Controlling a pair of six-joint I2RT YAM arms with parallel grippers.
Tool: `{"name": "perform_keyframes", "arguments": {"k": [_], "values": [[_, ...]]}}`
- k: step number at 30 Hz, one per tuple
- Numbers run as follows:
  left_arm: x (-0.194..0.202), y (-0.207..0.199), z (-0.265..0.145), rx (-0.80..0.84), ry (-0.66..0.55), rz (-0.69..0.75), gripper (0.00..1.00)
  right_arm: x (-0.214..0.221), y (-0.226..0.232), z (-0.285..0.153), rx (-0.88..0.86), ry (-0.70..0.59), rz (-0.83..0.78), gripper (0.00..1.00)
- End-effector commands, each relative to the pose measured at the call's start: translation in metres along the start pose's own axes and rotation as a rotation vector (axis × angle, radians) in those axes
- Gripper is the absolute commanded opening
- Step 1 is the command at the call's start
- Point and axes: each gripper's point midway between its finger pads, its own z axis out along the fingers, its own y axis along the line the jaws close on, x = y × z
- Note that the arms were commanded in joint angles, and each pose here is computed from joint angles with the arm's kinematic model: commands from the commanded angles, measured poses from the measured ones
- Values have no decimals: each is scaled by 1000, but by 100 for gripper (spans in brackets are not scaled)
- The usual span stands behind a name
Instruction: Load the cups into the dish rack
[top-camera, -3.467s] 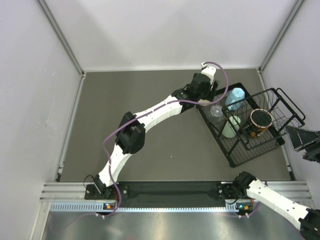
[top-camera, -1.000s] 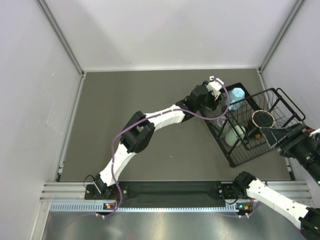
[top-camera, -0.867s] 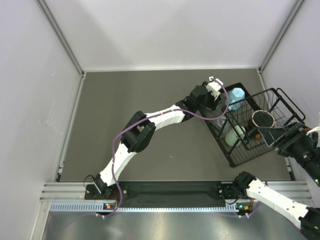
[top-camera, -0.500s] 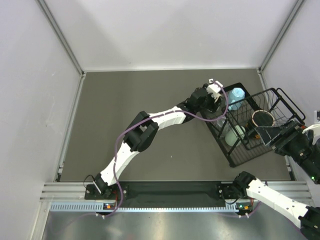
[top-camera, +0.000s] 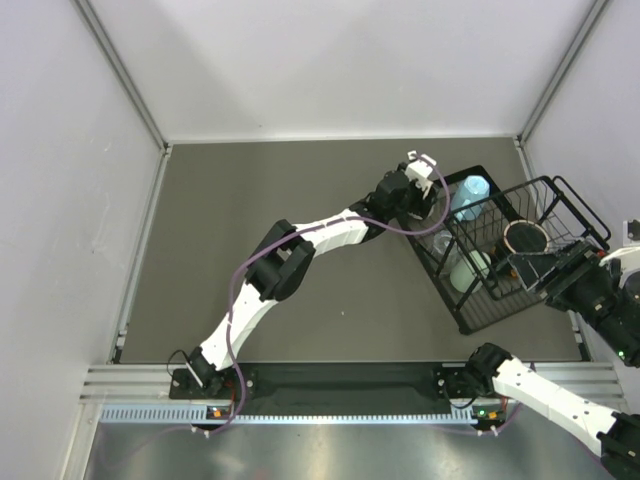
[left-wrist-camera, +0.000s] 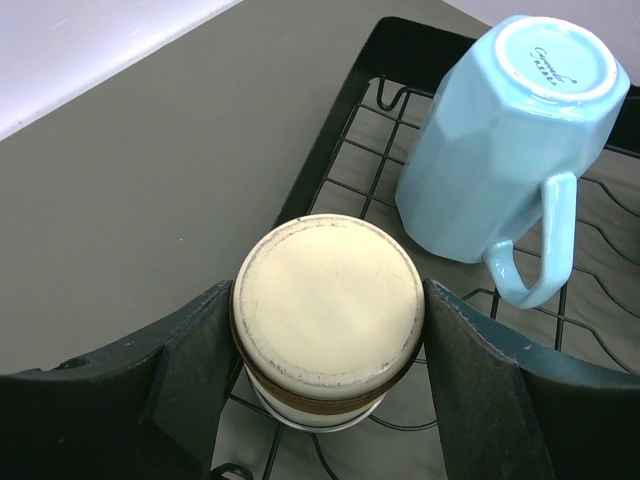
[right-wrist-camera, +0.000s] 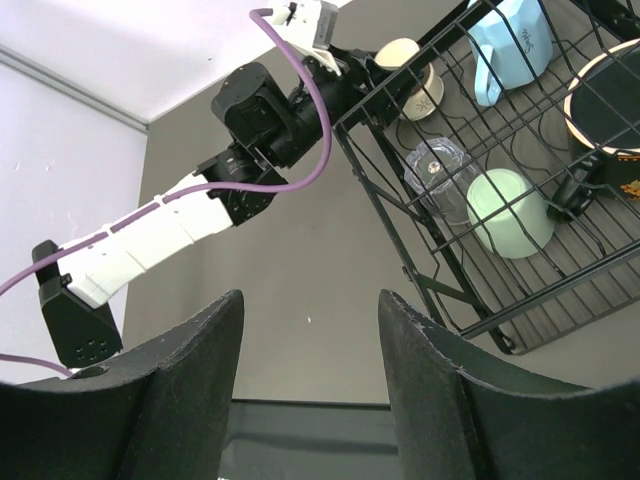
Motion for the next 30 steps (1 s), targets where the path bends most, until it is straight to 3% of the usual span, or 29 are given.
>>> {"name": "perform_keyframes", "arguments": {"k": [1,5,7,9,10,13,20,26,30], "values": [[-25,12,8,-38,-95,-23,9,-2,7,4,-19,-3,8,56],[-24,11,7,-36,-89,-33,28,-3,9,5,-22,-4,-4,57],[-23,10,7,-32,-84,-42,44,-4,9,5,-21,-7,-9,57],[-24,8,6,-25,-82,-48,53,-3,10,6,-22,-5,-18,57],[-23,9,5,-25,-79,-53,71,-3,10,7,-21,-4,-19,57],[-27,8,1,-24,-87,-62,89,-4,11,7,-22,-4,-25,57],[-49,8,-10,-22,-107,-57,98,-4,14,11,-25,-4,-57,58],[-80,18,-26,-46,-146,-87,98,-4,19,18,-33,1,-101,59],[-100,52,-47,-108,-178,-164,98,-4,24,24,-40,3,-130,61]]}}
